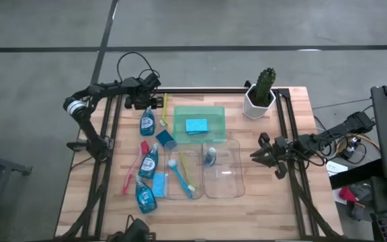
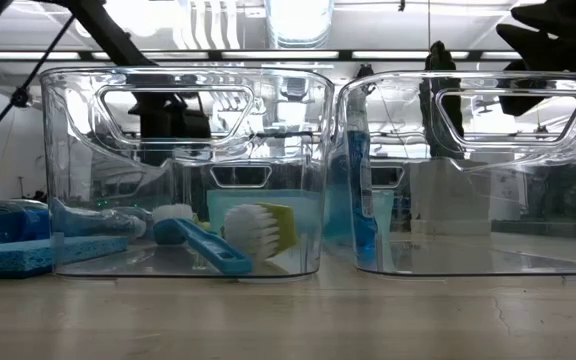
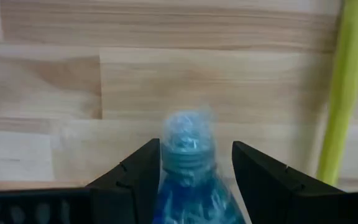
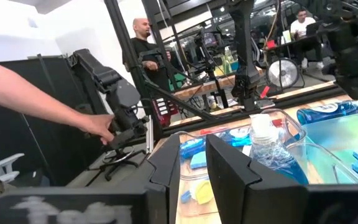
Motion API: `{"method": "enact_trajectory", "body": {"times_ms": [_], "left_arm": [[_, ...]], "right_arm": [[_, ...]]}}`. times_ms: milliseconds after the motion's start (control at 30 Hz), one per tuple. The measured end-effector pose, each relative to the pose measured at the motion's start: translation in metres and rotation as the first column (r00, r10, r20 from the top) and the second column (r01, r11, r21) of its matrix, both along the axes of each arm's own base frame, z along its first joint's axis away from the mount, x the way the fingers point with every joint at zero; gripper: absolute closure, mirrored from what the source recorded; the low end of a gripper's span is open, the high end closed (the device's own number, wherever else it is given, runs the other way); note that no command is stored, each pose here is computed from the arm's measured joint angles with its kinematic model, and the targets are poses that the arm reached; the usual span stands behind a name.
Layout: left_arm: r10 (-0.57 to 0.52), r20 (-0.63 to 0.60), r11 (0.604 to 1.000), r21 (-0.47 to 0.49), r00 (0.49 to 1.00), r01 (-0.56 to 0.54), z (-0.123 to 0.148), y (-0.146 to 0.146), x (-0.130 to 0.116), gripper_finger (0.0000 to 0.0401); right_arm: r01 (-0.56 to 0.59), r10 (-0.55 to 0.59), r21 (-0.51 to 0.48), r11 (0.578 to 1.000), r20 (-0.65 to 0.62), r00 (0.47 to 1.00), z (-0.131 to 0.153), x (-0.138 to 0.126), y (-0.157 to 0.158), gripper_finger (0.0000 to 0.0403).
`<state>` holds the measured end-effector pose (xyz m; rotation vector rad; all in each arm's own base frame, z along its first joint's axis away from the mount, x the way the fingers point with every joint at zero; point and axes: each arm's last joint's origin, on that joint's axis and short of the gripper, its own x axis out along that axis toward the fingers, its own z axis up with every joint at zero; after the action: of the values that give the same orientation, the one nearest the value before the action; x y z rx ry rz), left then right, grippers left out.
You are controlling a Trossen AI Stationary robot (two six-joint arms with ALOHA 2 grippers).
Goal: Pick & Place Kitchen Sink Supplies
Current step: Put the blue dishwashing liquid bottle into the right transparent bin
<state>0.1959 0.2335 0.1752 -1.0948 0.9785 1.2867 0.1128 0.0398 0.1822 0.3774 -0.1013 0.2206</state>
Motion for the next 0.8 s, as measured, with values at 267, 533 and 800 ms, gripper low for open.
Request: {"method": "enact_trajectory", "body": {"times_ms": [267, 533, 800], "left_arm": [[-0.026, 0.015, 0.998, -0.057, 1.0, 0.027, -0.0108, 0.0024, 0.0018, 0.0211], [-0.065, 0.015, 0.997, -0.048, 0.998, 0.066, -0.0073, 0.0017, 0.0008, 0.0246], [-0.093, 0.012, 0.995, -0.043, 0.996, 0.094, -0.0074, 0.0025, 0.001, 0.0278]], "right_arm": [[0.0, 0.0, -0.002, 1.0, 0.001, 1.0, 0.0, 0.0, 0.0, 0.0336], [0.0, 0.0, -0.002, 1.0, 0.0, 1.0, 0.0, 0.0, 0.0, 0.0321], [0.0, 0.0, -0.002, 1.0, 0.001, 1.0, 0.0001, 0.0, 0.0, 0.0312]]}}
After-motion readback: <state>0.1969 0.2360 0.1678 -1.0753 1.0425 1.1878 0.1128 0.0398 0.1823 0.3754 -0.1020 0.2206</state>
